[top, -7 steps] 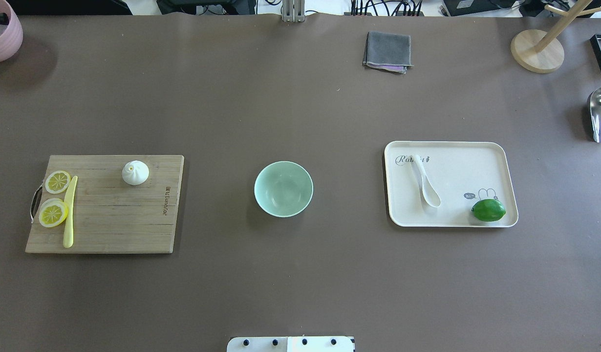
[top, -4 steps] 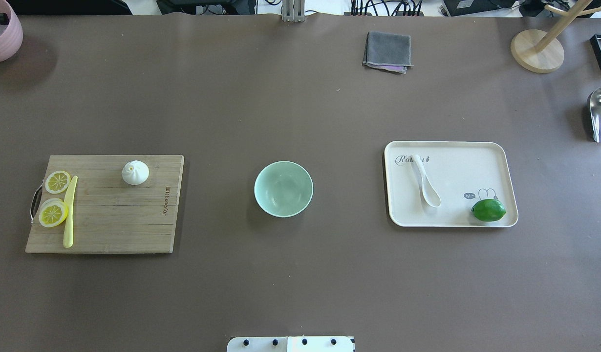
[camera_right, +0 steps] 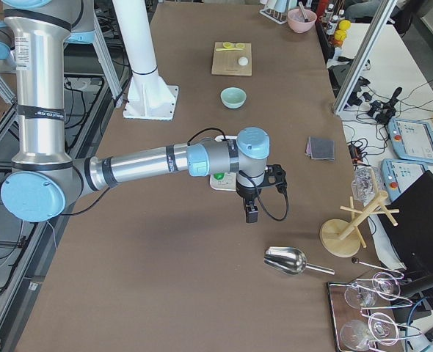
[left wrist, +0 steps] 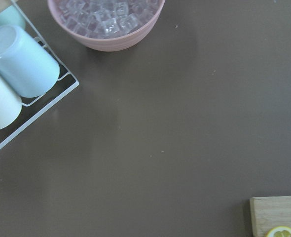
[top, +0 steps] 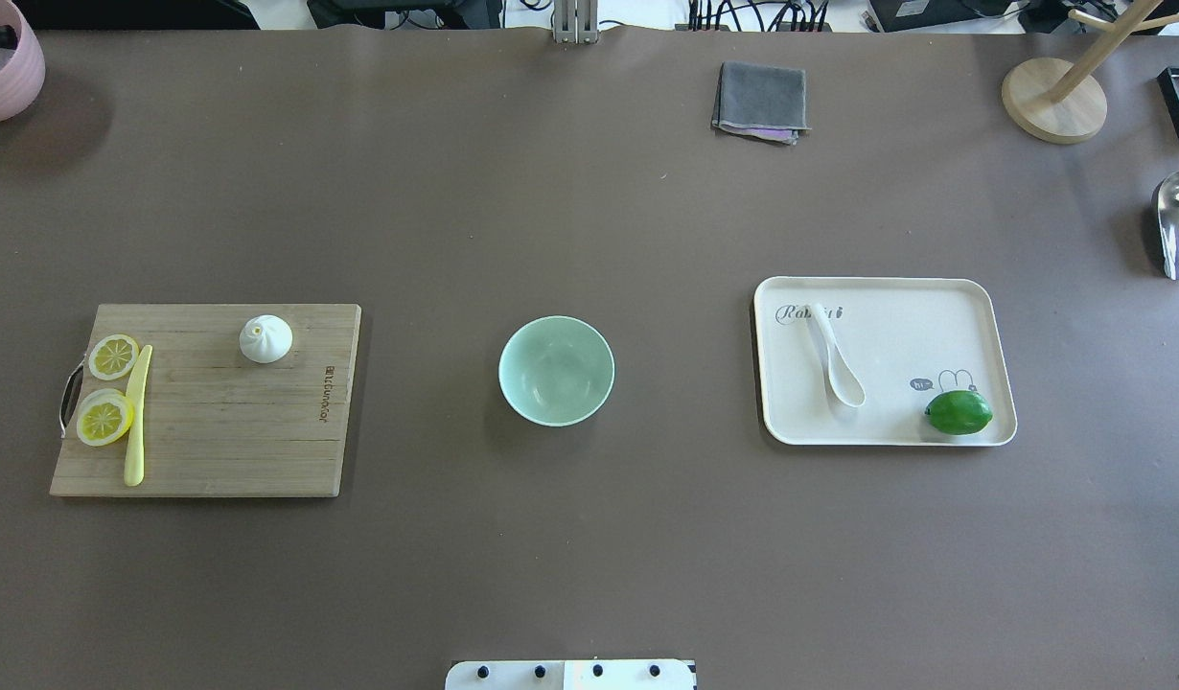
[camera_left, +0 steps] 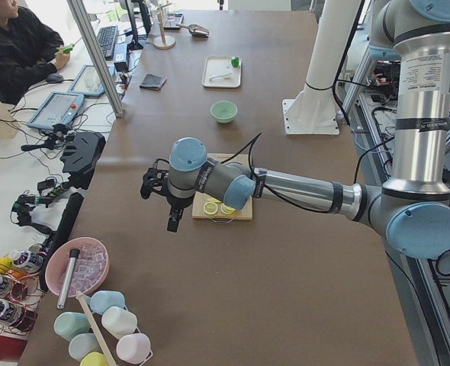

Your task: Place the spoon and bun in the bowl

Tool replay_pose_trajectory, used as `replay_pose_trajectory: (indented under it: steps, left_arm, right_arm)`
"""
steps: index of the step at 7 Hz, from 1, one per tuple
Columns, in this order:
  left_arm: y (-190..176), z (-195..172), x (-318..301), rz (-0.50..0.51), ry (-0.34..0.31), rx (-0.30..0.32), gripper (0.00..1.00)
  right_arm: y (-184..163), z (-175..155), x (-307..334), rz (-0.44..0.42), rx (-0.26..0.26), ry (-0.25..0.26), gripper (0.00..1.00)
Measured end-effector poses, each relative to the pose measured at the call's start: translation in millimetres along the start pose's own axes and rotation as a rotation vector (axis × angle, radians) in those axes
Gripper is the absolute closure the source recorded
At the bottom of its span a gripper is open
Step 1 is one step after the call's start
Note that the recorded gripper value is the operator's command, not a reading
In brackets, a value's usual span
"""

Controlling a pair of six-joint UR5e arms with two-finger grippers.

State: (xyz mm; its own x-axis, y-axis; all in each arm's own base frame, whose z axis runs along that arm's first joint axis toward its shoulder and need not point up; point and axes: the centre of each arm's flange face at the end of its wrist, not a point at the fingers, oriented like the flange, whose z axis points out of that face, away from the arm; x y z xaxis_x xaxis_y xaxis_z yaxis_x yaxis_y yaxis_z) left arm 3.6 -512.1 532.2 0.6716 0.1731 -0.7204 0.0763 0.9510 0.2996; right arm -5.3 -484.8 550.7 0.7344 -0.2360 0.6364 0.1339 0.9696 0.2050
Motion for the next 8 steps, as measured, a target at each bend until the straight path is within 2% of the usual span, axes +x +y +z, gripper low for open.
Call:
replay_pose_trajectory:
  steps: [2, 3, 5, 8]
  left_arm:
    - [-15.4, 22.0, 48.9, 0.109, 0.062, 0.030, 0.02]
    - [-27.3, 27.9, 71.5, 0.128, 0.085, 0.039, 0.02]
    - [-45.7, 48.4, 115.6, 0.110, 0.118, 0.021, 0.02]
    - [-48.9, 77.8, 162.4, 0.086, 0.112, 0.022, 0.02]
  right_arm:
    - [-19.8, 12.8, -44.4, -0.086, 0.072, -0.037, 0.00]
    - [-34.3, 18.6, -74.5, -0.078, 0.094, -0.070, 0.00]
    - [-63.2, 42.7, -155.2, -0.034, 0.082, -0.120, 0.00]
    - [-65.6, 88.5, -271.4, -0.026, 0.067, -0.161, 0.00]
